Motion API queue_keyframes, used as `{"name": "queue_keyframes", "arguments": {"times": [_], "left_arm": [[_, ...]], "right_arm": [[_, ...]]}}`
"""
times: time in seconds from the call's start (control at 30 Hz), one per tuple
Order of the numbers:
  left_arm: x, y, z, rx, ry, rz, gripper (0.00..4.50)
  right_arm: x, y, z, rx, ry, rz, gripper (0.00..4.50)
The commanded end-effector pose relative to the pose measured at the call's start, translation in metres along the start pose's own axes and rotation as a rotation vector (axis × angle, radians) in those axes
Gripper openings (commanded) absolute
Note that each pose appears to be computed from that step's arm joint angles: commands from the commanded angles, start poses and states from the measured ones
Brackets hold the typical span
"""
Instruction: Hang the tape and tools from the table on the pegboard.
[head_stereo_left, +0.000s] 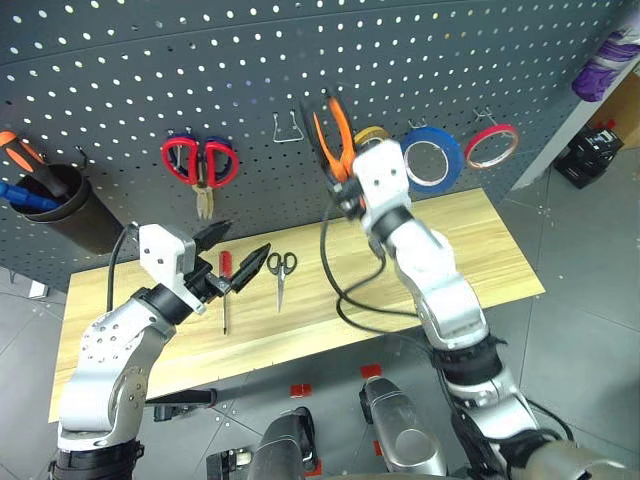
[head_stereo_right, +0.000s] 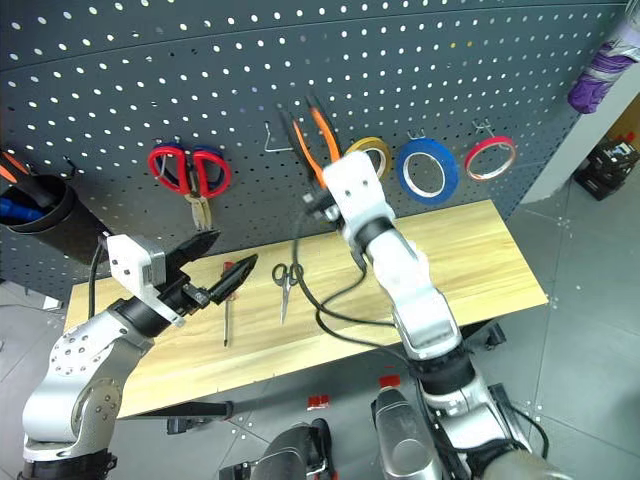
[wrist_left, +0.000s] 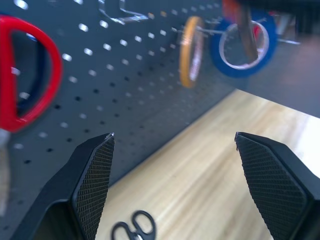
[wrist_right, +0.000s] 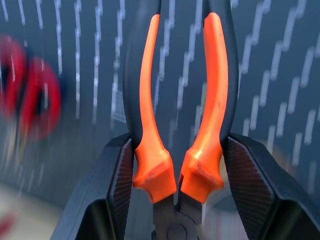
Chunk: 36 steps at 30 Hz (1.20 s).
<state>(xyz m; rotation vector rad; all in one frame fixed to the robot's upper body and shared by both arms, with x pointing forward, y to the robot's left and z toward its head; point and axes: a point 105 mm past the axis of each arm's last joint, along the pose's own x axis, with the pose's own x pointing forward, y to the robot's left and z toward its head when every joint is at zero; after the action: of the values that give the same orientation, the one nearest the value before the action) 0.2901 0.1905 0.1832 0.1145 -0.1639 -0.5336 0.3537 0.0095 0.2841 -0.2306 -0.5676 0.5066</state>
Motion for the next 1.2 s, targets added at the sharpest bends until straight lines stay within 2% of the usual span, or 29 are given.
{"name": "queue_keyframes", "arguments": {"times": [0.03,0.23,0.43,0.6,0.8,1.07,1.2], "left_arm": [[0.004,0.000,0.019,0.053,-0.026,0.043,4.07],[0.012,-0.003,0.031,0.078,-0.033,0.074,4.07],[0.014,0.005,0.041,0.105,-0.037,0.149,4.07],[0.013,0.012,0.037,0.122,-0.021,0.214,4.07],[0.016,0.015,0.036,0.127,-0.022,0.240,4.07],[0.019,0.006,0.042,0.110,-0.064,0.202,4.07],[0.026,0.000,0.041,0.089,-0.063,0.161,4.07]], "right_arm": [[0.029,-0.004,0.036,-0.006,-0.183,-0.036,2.42],[0.065,0.010,0.051,0.006,-0.277,-0.024,2.42],[0.080,0.022,0.049,0.015,-0.298,-0.008,2.42],[0.086,0.023,0.019,-0.009,-0.206,-0.012,2.42],[0.084,0.010,-0.003,-0.097,-0.151,-0.052,2.42],[0.082,-0.015,0.023,-0.061,-0.267,-0.113,2.42],[0.077,-0.021,0.024,-0.105,-0.291,-0.133,2.42]]}}
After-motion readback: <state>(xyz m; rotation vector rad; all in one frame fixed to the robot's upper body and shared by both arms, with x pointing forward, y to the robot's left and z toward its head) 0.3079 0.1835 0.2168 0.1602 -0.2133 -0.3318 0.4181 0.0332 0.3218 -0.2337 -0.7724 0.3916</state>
